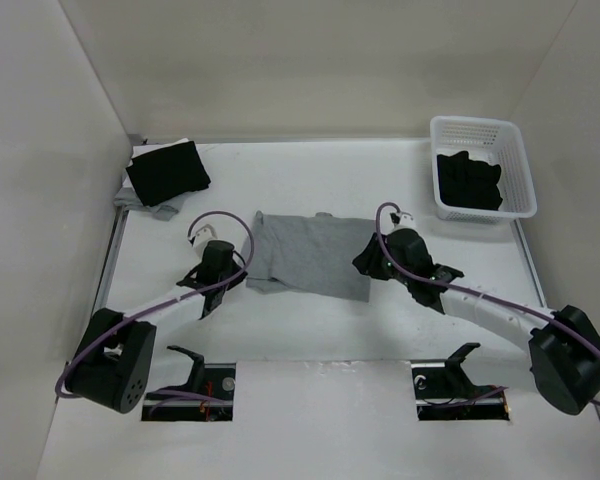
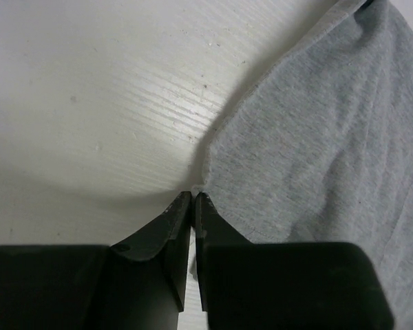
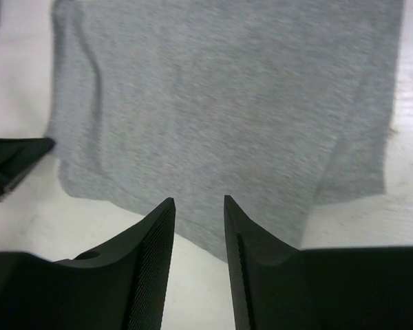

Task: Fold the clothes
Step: Flatten the tank top out

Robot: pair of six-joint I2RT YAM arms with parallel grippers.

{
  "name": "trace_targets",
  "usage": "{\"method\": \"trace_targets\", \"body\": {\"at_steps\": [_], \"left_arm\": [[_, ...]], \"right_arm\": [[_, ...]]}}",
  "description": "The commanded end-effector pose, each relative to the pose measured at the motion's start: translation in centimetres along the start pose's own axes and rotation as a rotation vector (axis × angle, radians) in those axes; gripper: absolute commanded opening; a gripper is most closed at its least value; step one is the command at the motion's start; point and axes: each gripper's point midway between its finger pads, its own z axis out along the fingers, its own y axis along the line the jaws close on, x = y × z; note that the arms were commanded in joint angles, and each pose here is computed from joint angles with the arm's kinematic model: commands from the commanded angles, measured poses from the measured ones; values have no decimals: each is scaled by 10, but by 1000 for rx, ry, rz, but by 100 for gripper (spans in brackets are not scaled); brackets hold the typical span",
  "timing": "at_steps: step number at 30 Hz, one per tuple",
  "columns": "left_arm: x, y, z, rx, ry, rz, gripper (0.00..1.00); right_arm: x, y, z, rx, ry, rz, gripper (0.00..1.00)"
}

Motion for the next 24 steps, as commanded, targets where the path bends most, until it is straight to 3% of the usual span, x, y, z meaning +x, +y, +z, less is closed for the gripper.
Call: {"method": "trace_targets", "body": {"at_steps": [1, 4, 13, 24], "left_arm": [[-3, -24, -23, 93, -15, 14, 3], [2, -33, -47, 138, -28, 20, 2], [3, -49, -64, 214, -41, 26, 2], [1, -50, -66, 259, -38, 22, 2]], "right_arm": [[19, -43, -13, 184, 21, 0, 45], [44, -65, -30, 281, 71, 15, 47], [86, -65, -32, 341, 205, 30, 48], [88, -70, -14, 456, 217, -6, 42]]}}
